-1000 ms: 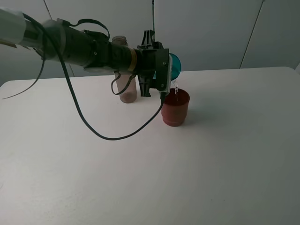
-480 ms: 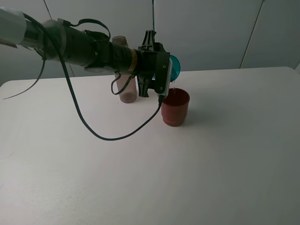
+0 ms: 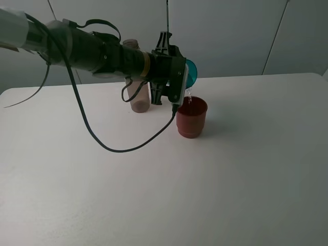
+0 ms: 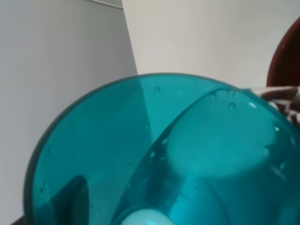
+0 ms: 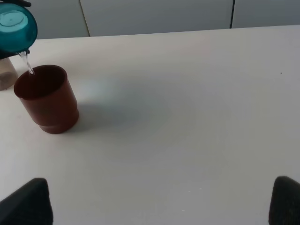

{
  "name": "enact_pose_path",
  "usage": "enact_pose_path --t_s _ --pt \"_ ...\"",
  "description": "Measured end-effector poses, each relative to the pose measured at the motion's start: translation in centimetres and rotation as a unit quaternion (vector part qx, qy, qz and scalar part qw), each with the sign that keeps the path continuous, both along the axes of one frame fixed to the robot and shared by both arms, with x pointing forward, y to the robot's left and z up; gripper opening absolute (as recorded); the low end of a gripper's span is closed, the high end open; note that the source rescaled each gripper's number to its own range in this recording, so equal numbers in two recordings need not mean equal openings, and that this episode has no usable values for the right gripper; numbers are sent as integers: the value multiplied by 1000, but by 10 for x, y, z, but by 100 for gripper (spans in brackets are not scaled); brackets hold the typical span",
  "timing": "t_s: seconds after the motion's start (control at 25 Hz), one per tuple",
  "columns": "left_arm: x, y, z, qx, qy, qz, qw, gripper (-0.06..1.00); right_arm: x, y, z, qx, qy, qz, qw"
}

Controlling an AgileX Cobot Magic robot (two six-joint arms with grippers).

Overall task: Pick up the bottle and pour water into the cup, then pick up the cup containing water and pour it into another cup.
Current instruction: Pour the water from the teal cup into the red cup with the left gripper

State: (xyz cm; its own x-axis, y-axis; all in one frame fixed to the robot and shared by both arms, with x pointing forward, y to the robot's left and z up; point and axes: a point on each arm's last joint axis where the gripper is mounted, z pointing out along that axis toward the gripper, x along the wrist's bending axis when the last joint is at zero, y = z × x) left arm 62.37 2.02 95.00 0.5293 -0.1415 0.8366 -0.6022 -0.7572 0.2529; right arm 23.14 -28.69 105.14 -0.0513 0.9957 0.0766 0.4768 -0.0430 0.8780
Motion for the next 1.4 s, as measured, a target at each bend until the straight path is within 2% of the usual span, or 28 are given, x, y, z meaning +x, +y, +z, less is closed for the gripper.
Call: enact_pose_path --t_s 0.32,1.4 --pt "1 1 -1 19 -14 -5 1000 4 0 0 0 0 0 0 1000" --pt "-4 -6 0 46 -45 -35 997 4 0 0 0 0 0 0 1000"
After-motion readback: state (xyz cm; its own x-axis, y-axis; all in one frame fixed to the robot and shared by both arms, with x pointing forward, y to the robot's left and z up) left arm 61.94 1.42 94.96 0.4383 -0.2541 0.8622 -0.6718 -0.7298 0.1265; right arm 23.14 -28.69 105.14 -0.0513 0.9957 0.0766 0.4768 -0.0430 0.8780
